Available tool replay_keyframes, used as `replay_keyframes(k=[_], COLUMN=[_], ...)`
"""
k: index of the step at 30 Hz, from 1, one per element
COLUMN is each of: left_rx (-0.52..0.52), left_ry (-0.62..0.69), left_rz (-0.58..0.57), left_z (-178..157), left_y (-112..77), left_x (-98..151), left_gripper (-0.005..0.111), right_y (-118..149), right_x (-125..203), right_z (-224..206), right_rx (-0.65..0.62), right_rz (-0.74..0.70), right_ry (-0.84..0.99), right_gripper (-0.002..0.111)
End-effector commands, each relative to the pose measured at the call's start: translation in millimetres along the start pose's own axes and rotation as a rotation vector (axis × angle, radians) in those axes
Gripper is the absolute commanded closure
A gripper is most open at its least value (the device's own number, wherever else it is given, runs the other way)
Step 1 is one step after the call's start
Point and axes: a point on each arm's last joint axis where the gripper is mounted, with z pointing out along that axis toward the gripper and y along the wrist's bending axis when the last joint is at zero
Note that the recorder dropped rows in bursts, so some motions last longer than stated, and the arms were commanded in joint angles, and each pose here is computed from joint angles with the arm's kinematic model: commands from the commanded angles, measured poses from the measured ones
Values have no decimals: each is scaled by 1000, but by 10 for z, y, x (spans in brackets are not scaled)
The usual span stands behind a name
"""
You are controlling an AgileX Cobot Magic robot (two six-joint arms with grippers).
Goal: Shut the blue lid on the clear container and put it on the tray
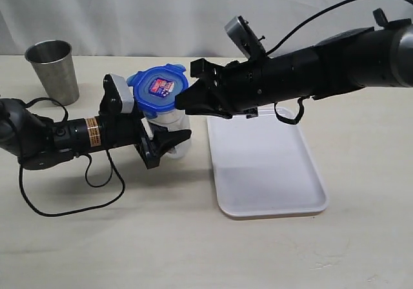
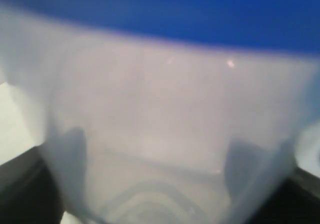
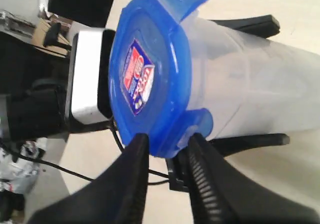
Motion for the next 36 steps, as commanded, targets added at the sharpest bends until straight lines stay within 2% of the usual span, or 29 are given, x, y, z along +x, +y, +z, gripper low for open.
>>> replay_keyframes(k=[1, 5, 8, 14, 20, 23, 27, 33, 36], left_rx=[90, 90, 91, 88, 85, 83, 79, 75, 75], left_ry=[-15, -15, -16, -31, -45, -48, -52, -49, -52], left_rz=[42, 45, 78, 277, 485, 565, 594, 593, 592], left_z=[65, 65, 65, 65, 65, 65, 65, 65, 65], left_y=[-141, -141, -143, -142, -143, -143, -140, -136, -137], left_x=[-30, -30, -30, -36, -39, -39, -42, -41, -43], left_gripper=[107, 107, 107, 107, 107, 107, 107, 107, 107], right_y=[-8, 131, 209, 441, 691, 729, 733, 636, 581], right_x=[56, 28, -7, -34, 11, 56, 127, 204, 190], right_z=[-79, -222, -333, -609, -792, -745, -565, -356, -309], right_rx=[128, 147, 192, 252, 212, 220, 261, 401, 418], right_rz=[-226, -304, -376, -620, -886, -955, -960, -924, -917], right_ry=[48, 30, 0, -30, -30, 3, 54, 131, 130], right_gripper=[81, 63, 56, 56, 56, 56, 56, 56, 56])
